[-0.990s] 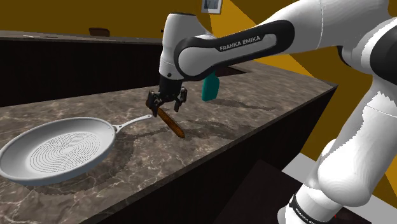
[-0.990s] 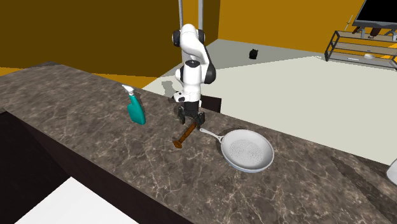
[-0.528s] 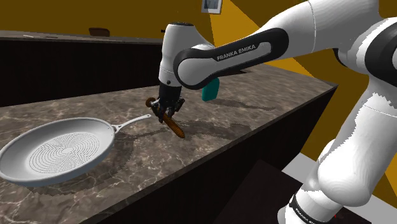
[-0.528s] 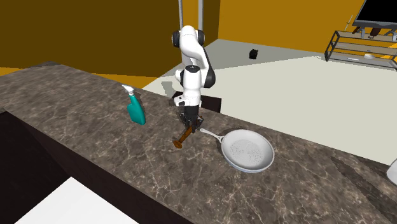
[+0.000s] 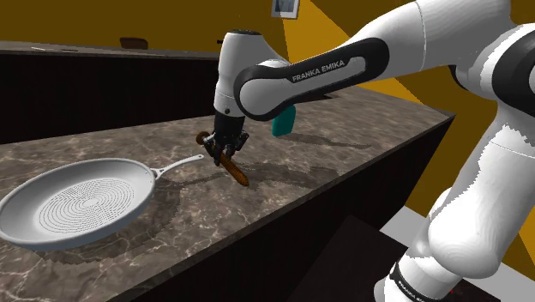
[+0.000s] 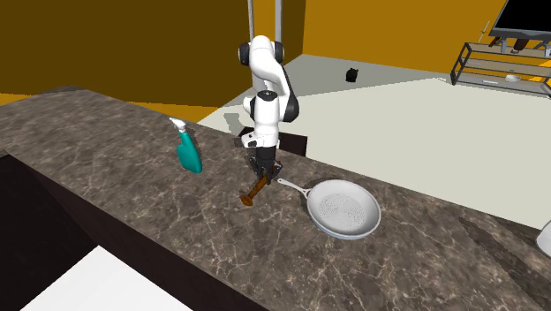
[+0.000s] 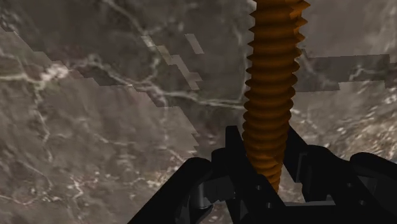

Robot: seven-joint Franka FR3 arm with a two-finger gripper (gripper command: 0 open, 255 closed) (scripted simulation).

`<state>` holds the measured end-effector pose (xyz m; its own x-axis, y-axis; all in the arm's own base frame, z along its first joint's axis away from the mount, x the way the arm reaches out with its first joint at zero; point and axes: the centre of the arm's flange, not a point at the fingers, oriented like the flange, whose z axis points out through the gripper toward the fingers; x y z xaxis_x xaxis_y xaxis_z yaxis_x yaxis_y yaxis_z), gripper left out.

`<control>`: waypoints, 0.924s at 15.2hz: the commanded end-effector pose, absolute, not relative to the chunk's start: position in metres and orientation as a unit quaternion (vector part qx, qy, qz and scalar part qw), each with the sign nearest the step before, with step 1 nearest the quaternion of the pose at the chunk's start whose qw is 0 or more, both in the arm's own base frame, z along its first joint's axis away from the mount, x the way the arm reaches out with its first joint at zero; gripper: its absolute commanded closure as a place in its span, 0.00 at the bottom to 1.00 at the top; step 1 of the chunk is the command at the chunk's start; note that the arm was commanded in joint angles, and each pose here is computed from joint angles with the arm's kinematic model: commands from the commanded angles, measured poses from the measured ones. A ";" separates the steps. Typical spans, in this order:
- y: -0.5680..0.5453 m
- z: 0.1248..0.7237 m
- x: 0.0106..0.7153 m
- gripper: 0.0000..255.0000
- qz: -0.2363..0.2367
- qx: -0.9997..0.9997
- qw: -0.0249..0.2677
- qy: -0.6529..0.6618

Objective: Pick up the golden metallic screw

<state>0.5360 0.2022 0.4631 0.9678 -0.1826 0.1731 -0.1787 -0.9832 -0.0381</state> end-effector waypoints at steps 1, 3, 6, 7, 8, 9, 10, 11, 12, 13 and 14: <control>0.202 0.468 0.536 1.00 -0.088 -0.992 0.011 0.091; 0.202 0.479 0.536 1.00 -0.088 -0.992 0.011 0.091; 0.202 0.494 0.536 1.00 -0.088 -0.992 0.011 0.091; 0.202 0.500 0.536 1.00 -0.088 -0.992 0.011 0.091; 0.202 0.505 0.536 1.00 -0.088 -0.992 0.011 0.091; 0.202 0.510 0.536 1.00 -0.088 -0.992 0.011 0.091; 0.202 0.515 0.536 1.00 -0.088 -0.992 0.011 0.091; 0.202 0.521 0.536 1.00 -0.088 -0.992 0.011 0.091; 0.202 0.526 0.536 1.00 -0.088 -0.992 0.011 0.091; 0.202 0.531 0.536 1.00 -0.088 -0.992 0.011 0.091; 0.202 0.537 0.536 1.00 -0.088 -0.992 0.011 0.091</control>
<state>0.5353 0.2020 0.5297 0.9680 -0.1827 0.1721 -0.1789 -0.9832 -0.0374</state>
